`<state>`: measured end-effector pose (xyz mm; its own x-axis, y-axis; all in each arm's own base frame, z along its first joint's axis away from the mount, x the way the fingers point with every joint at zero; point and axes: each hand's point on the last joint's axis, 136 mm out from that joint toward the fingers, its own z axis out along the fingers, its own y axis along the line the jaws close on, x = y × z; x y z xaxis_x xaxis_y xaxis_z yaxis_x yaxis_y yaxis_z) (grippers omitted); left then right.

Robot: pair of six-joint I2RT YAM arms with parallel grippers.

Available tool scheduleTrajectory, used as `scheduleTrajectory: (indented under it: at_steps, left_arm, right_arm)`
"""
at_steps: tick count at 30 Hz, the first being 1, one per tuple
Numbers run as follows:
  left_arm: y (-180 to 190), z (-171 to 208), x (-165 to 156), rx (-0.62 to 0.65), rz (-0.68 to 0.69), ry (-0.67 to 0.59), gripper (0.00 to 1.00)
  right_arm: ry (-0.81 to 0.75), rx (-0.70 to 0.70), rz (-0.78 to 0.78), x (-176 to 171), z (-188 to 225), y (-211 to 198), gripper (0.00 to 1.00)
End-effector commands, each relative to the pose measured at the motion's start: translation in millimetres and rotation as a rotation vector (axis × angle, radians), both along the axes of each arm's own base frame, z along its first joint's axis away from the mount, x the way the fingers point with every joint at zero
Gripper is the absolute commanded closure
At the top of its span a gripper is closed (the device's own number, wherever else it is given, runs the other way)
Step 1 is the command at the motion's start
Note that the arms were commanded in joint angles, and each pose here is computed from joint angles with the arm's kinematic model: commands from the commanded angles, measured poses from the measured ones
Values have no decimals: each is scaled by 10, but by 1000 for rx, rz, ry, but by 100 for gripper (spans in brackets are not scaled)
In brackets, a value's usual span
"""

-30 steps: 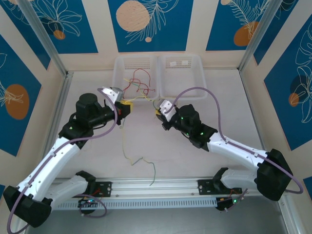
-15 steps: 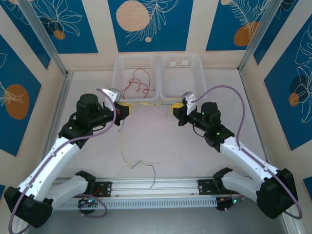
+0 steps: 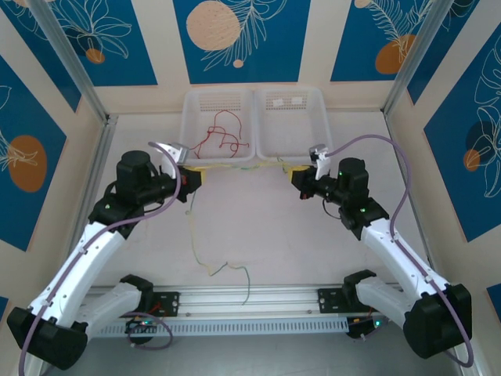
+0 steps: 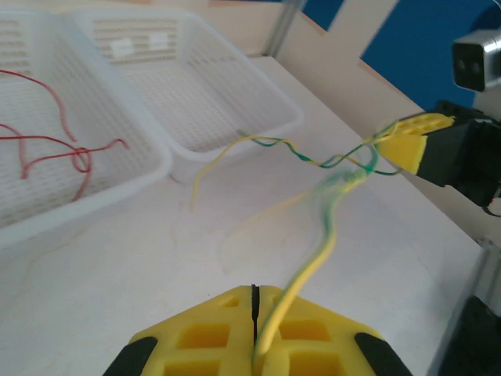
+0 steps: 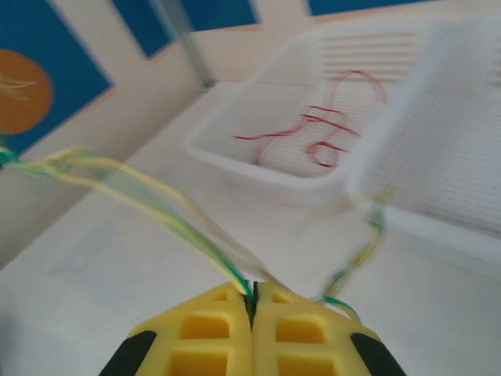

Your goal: Untangle the cables

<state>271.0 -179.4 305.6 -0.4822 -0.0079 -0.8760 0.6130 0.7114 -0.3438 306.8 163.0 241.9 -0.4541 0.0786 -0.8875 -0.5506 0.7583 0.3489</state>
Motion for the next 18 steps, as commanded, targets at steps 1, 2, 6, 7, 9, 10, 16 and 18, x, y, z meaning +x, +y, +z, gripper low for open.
scheduleTrajectory:
  at_steps: [1,2,6,7,9,10,16,18]
  left_arm:
    - [417,487,124,-22,195,-138,100]
    - [424,499,123,-24,198,-141,100]
    - [431,520,135,-26,197,-144,100]
    - [420,509,136,-26,190,-139,100]
    - [408,477,146,-27,186,-131,100]
    - [410,459,150,-26,189,-128,100]
    - [407,396,183,-18,189,-123,100]
    - [424,388,195,-11,200,-124,100]
  right_arm:
    - [191,-128,-350,168,-498,-731,100]
    - [210,-141,-373,178,-535,-779,100]
    - [241,-117,-404,180,-599,-878,100]
    - [239,-106,-408,179,-583,-883,100]
    - [238,-98,-407,178,-570,-877,100]
    - [234,-93,-405,179,-548,-872,100]
    - [217,-63,-360,149,-470,-787,100]
    - [219,-61,-353,118,-410,-776,100]
